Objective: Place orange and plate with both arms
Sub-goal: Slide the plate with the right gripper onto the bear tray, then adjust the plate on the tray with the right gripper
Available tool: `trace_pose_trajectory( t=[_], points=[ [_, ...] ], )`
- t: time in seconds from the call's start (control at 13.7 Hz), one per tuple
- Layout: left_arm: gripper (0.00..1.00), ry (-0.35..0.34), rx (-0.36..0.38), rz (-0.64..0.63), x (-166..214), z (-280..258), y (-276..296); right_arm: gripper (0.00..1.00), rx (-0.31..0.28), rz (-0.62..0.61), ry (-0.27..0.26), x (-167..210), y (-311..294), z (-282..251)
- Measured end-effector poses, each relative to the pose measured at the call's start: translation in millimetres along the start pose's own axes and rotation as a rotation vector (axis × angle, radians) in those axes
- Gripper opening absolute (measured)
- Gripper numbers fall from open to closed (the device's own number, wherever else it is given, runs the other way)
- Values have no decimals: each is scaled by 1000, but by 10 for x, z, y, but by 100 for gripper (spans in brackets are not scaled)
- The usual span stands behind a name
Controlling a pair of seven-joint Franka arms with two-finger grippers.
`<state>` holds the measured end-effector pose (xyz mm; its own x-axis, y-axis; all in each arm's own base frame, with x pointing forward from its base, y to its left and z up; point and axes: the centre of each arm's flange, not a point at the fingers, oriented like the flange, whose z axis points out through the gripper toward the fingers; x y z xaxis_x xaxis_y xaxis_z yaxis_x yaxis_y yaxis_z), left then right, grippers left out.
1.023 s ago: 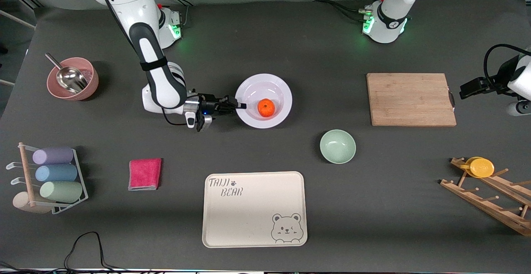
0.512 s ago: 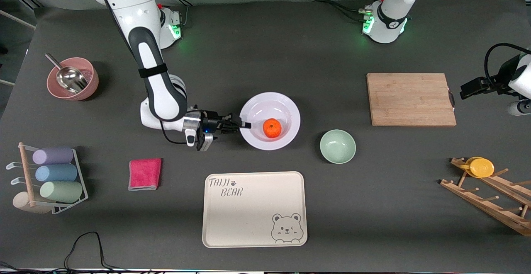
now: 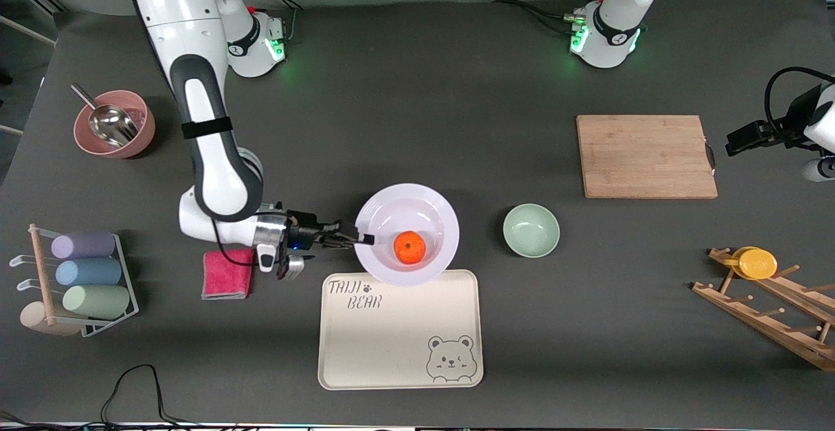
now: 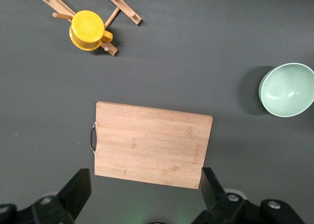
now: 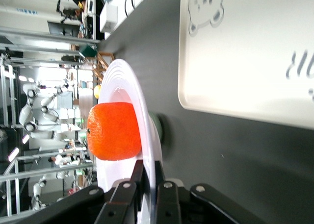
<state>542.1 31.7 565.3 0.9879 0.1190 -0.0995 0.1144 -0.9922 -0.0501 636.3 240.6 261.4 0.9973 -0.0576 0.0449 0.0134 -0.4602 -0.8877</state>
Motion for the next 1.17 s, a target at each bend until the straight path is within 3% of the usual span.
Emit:
trace_pose_trajectory(
  t=[0.58,1.17],
  points=[
    [100,1,-2,-1,-1,-4,-5,10,16,90,57,916,270,-249],
    [100,1,-2,-2,-1,-5,-7,10,-20,58,68,1234,703,-44]
  ],
)
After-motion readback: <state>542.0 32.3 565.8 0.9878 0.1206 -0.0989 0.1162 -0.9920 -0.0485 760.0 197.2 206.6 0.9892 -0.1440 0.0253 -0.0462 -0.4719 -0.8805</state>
